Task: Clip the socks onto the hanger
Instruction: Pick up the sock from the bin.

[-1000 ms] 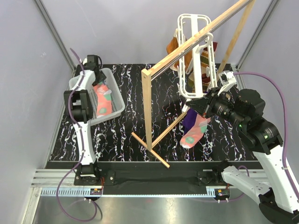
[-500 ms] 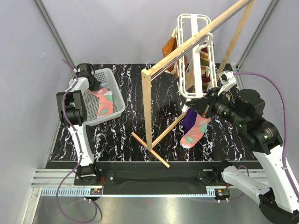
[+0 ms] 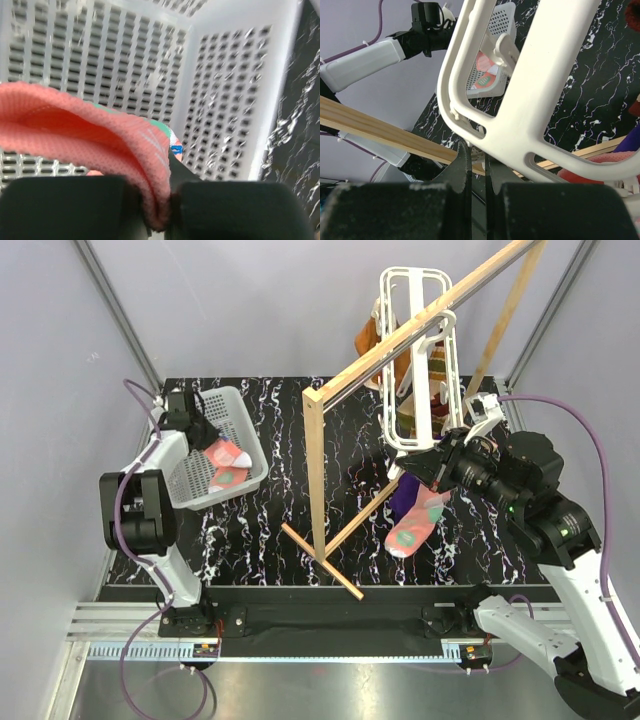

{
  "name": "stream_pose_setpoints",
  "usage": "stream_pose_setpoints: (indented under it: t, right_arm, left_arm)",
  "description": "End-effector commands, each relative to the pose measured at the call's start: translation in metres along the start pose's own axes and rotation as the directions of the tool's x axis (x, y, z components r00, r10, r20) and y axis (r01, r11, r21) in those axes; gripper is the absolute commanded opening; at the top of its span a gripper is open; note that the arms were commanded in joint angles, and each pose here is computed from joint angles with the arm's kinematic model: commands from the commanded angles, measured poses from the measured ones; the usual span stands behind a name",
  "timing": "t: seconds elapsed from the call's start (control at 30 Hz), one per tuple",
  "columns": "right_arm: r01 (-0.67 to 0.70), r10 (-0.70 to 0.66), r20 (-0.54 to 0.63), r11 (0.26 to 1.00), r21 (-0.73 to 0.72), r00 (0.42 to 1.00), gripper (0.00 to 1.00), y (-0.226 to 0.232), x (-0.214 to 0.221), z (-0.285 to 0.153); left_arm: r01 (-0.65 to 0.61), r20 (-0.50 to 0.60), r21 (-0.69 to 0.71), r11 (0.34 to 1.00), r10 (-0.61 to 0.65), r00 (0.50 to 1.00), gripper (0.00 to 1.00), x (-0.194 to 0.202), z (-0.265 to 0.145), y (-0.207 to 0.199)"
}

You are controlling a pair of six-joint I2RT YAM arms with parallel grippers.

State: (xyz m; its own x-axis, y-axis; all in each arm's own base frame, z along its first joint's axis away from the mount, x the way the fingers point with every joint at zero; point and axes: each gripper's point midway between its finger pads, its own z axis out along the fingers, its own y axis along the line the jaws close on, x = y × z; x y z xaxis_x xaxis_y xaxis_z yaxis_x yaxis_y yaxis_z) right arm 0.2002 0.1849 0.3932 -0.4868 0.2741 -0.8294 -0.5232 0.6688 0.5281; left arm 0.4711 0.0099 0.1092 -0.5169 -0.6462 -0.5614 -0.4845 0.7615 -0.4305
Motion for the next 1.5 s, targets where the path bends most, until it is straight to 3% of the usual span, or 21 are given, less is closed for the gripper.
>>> stream_pose_setpoints:
  t: [0.0, 0.03, 0.07, 0.3, 0.67, 0.77, 1.13, 1.3, 1.4, 1.47]
  right_arm:
    - [-0.003, 0.002, -0.012, 0.999, -0.039, 1.000, 0.00, 0.007, 0.003, -0.003]
    - [-0.002, 0.002, -0.010, 0.999, -0.040, 1.000, 0.00, 0.008, 0.003, -0.003]
    - [0.000, -0.001, -0.012, 0.999, -0.041, 1.000, 0.00, 0.008, 0.003, -0.004]
    - [0.004, -0.005, -0.021, 0.999, -0.041, 1.000, 0.00, 0.005, 0.008, -0.003]
    - [-0.002, 0.000, -0.038, 0.999, -0.044, 0.999, 0.00, 0.005, 0.012, -0.002]
    - [-0.001, -0.001, -0.038, 0.999, -0.042, 0.999, 0.00, 0.004, 0.013, -0.003]
    - [-0.006, 0.005, -0.045, 0.999, -0.040, 0.999, 0.00, 0.003, 0.014, 0.001]
    - [-0.014, 0.011, -0.053, 0.999, -0.046, 0.999, 0.00, 0.004, 0.014, 0.003]
    - [-0.014, 0.012, -0.049, 0.999, -0.046, 0.999, 0.00, 0.005, 0.013, 0.002]
    - [-0.013, 0.011, -0.047, 0.999, -0.048, 0.999, 0.00, 0.006, 0.012, 0.001]
  left_arm:
    - [0.047, -0.049, 0.032, 0.998, -0.046, 0.998, 0.16, 0.022, 0.004, 0.004]
    - [0.042, -0.052, 0.029, 0.999, -0.040, 0.998, 0.21, 0.024, 0.005, 0.006]
    - [0.037, -0.049, 0.018, 0.999, -0.036, 0.998, 0.35, 0.024, 0.005, 0.008]
    - [0.024, 0.049, -0.067, 0.997, -0.021, 0.999, 0.66, 0.002, -0.009, 0.019]
    - [0.174, 0.146, -0.276, 0.945, -0.138, 0.980, 0.68, -0.046, 0.003, 0.048]
    - [0.202, 0.134, -0.349, 0.915, -0.165, 0.977, 0.68, -0.045, 0.016, 0.060]
    - [0.239, 0.077, -0.383, 0.893, -0.227, 0.971, 0.69, -0.051, 0.063, 0.063]
    - [0.248, 0.011, -0.459, 0.853, -0.273, 0.962, 0.69, -0.026, 0.081, 0.080]
    - [0.250, -0.015, -0.475, 0.843, -0.292, 0.956, 0.66, -0.016, 0.085, 0.087]
    - [0.240, -0.029, -0.456, 0.857, -0.284, 0.958, 0.56, -0.015, 0.088, 0.085]
